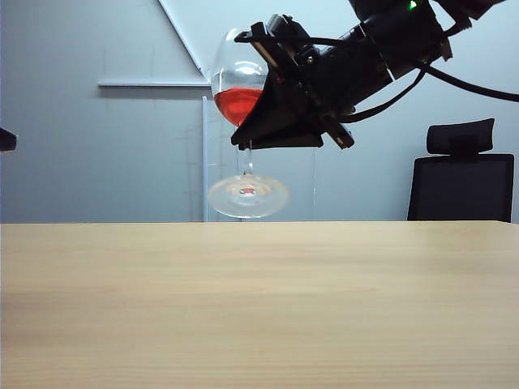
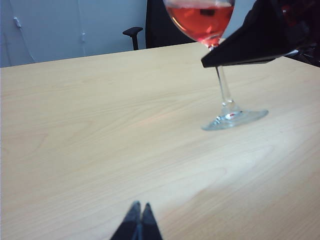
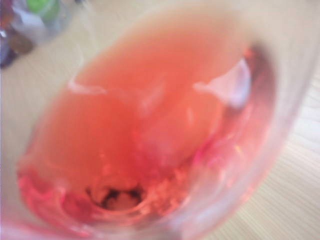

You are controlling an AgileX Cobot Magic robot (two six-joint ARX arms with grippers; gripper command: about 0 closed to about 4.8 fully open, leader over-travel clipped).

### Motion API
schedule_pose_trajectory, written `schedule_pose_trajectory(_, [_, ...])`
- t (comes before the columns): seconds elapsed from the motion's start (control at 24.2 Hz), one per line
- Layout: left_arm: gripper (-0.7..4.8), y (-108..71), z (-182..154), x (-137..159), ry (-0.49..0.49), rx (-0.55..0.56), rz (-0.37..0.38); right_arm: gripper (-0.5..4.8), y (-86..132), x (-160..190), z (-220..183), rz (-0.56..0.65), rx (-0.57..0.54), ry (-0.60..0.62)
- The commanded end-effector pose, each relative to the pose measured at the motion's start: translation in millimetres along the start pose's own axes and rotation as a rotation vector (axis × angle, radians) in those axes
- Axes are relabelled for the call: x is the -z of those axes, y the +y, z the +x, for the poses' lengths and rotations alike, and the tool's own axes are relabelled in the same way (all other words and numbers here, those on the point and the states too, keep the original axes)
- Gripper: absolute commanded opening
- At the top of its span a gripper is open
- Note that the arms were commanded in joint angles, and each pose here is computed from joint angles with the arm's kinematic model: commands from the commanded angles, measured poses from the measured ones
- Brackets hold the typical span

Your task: Gently pick up the goblet, rotate it counterclockwise for two full turns (viewing from above), and then place it back on the table.

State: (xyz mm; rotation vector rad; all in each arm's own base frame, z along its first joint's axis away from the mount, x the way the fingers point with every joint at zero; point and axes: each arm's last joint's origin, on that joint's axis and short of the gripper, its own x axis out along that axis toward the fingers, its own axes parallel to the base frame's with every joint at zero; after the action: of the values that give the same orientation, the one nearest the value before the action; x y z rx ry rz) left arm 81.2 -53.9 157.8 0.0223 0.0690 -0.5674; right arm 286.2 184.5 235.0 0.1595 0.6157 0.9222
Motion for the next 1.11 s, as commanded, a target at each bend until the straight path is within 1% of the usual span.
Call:
schedule_pose_trajectory(0.04, [-0.05, -0.2, 0, -2, -0.007, 0.005, 0.000, -0.02, 4, -7, -3, -0.101, -0.016, 0.015])
schedule_pose_trajectory(0.21, [-0.05, -0.2, 0, -2, -0.007, 0.005, 0.000, -0.02, 5, -2, -4, -0.176, -0.083, 0.068])
schedule_pose_trajectory(0.33, [-0.05, -0.2, 0, -2, -0.007, 0.005, 0.000, -0.02, 6, 2, -4, -0.210, -0.126, 0.107])
schedule_pose_trajectory(0.45, [-0.05, -0.2, 0, -2, -0.007, 0.005, 0.000, -0.01, 7, 6, -5, -0.238, -0.201, 0.135])
schedule_pose_trajectory(0.5, [-0.05, -0.2, 0, -2, -0.007, 0.005, 0.000, -0.01, 8, 7, -5, -0.242, -0.248, 0.140])
schedule_pose_trajectory(0.7, [-0.05, -0.2, 0, -2, -0.007, 0.005, 0.000, -0.01, 12, 6, -6, -0.274, -0.375, 0.128])
schedule_pose_trajectory(0.99, [-0.05, -0.2, 0, -2, -0.007, 0.005, 0.000, -0.01, 17, 7, -10, -0.369, -0.615, 0.084])
schedule_pose_trajectory(1.11, [-0.05, -0.2, 0, -2, -0.007, 0.005, 0.000, -0.02, 18, 7, -10, -0.407, -0.664, 0.064])
